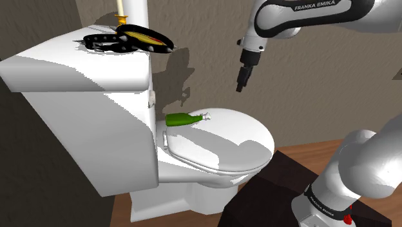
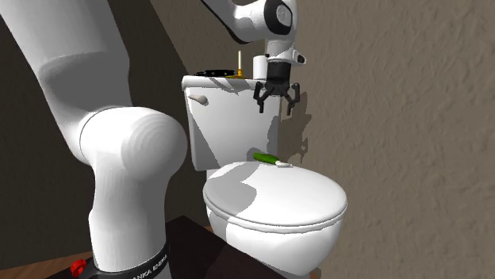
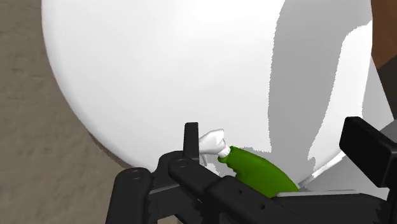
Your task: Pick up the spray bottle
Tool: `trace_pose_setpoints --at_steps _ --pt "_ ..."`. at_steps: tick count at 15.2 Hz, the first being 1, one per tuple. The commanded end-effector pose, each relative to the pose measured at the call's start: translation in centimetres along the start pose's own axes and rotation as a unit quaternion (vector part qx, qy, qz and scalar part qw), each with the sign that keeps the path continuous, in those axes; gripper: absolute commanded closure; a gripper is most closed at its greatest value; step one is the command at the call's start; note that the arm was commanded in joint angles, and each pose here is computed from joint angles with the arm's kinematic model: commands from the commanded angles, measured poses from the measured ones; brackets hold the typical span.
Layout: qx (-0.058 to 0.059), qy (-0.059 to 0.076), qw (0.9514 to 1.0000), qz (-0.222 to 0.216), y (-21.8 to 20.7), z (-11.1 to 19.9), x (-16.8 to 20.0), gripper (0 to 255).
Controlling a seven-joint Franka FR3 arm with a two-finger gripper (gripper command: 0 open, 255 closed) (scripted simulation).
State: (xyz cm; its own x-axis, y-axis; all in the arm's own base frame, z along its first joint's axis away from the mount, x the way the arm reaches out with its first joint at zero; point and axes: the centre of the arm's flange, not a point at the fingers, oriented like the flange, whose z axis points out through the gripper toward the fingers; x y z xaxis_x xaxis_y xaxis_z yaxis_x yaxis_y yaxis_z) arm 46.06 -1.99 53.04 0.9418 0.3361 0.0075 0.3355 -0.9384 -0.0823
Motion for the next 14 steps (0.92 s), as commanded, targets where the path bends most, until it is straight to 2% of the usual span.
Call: trace_pose_setpoints --at_steps 1,4,7,10,14 --pt "0.004 -0.008 0.9993 -0.035 0.3 1.8 2.5 0" --pt "0.011 -0.02 0.9961 -0.085 0.6 4.3 5.9 0" --pt "0.018 -0.031 0.9903 -0.134 0.5 6.9 9.3 0" --pt "0.024 -0.043 0.9817 -0.184 0.0 9.6 12.6 0" --pt "0.033 -0.058 0.9663 -0.249 -1.2 13.3 16.8 0"
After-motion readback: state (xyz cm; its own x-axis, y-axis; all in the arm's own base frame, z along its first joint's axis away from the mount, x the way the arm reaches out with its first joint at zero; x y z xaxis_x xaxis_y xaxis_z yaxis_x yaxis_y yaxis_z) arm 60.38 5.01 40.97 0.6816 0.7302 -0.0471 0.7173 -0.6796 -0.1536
